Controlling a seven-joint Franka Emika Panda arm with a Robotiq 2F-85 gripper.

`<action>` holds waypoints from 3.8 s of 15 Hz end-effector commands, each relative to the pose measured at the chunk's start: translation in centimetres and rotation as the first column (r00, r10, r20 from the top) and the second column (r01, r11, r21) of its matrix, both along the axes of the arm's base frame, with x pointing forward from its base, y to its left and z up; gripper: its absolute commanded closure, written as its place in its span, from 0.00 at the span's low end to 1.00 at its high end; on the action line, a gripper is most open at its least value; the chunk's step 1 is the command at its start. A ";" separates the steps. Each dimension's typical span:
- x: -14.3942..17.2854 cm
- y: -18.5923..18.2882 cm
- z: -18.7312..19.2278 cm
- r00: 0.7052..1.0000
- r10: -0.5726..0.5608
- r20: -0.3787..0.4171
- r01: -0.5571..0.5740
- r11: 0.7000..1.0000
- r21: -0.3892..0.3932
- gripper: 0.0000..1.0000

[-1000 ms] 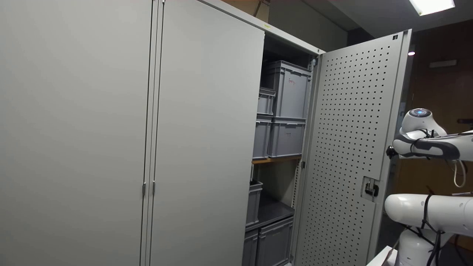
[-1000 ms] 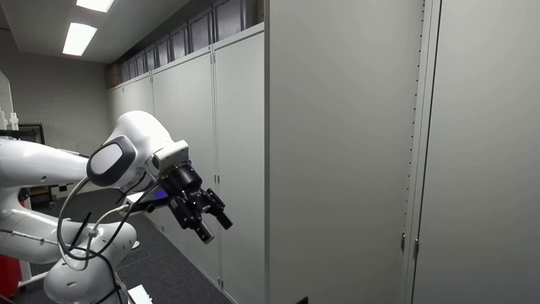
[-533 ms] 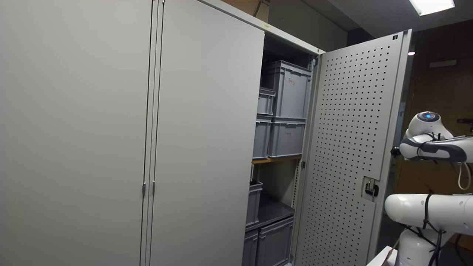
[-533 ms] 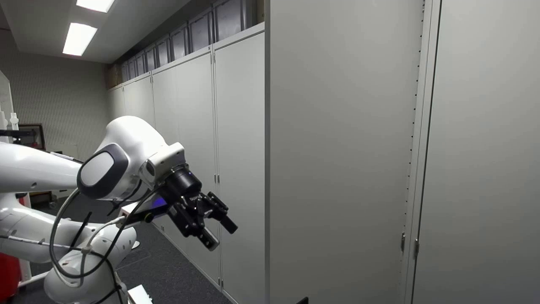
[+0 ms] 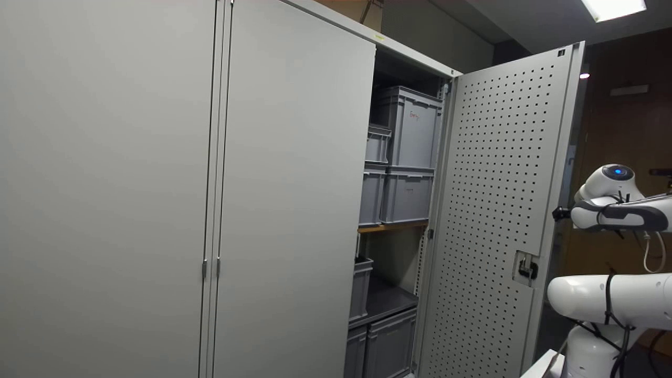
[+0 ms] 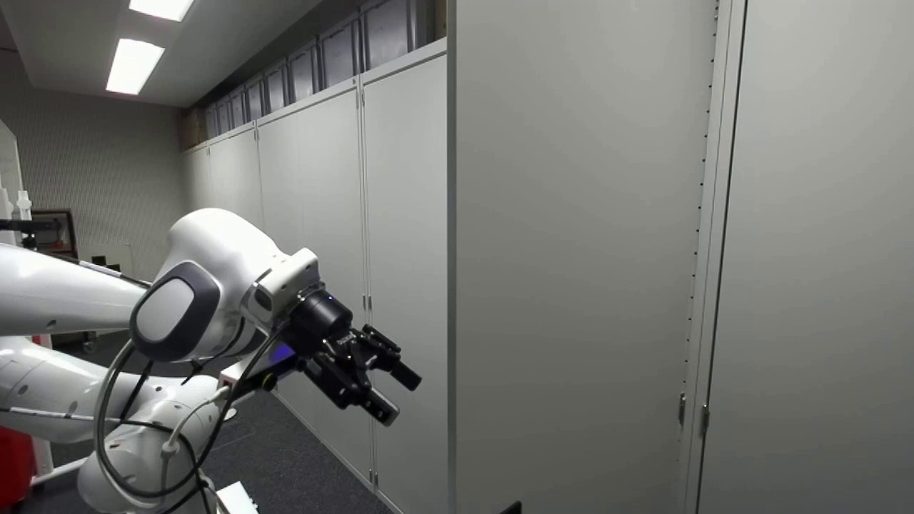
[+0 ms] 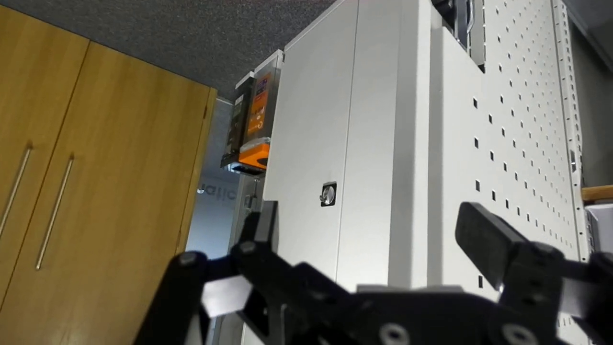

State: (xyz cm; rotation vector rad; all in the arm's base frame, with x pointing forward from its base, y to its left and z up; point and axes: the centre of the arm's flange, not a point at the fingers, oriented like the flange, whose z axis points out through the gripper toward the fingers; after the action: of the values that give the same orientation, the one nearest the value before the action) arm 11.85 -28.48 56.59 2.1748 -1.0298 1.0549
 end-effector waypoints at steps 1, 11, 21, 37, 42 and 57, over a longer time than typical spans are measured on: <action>0.6 -0.2 -1.2 0.998 0.052 0.019 -0.052 0.998 -0.029 0.00; 1.9 0.0 -1.6 0.990 0.138 0.016 -0.137 0.989 -0.062 0.00; 2.9 -0.5 -2.0 0.980 0.199 0.015 -0.197 0.979 -0.055 0.00; 2.8 -0.9 -2.5 0.978 0.209 0.017 -0.209 0.978 -0.003 0.00; 2.8 -0.9 -2.5 0.978 0.209 0.017 -0.209 0.978 -0.003 0.00; 2.7 -0.9 -2.5 0.978 0.209 0.018 -0.209 0.978 -0.007 0.00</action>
State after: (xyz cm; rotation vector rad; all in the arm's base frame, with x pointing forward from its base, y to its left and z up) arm 14.59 -29.42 54.07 2.3152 -0.8203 1.1691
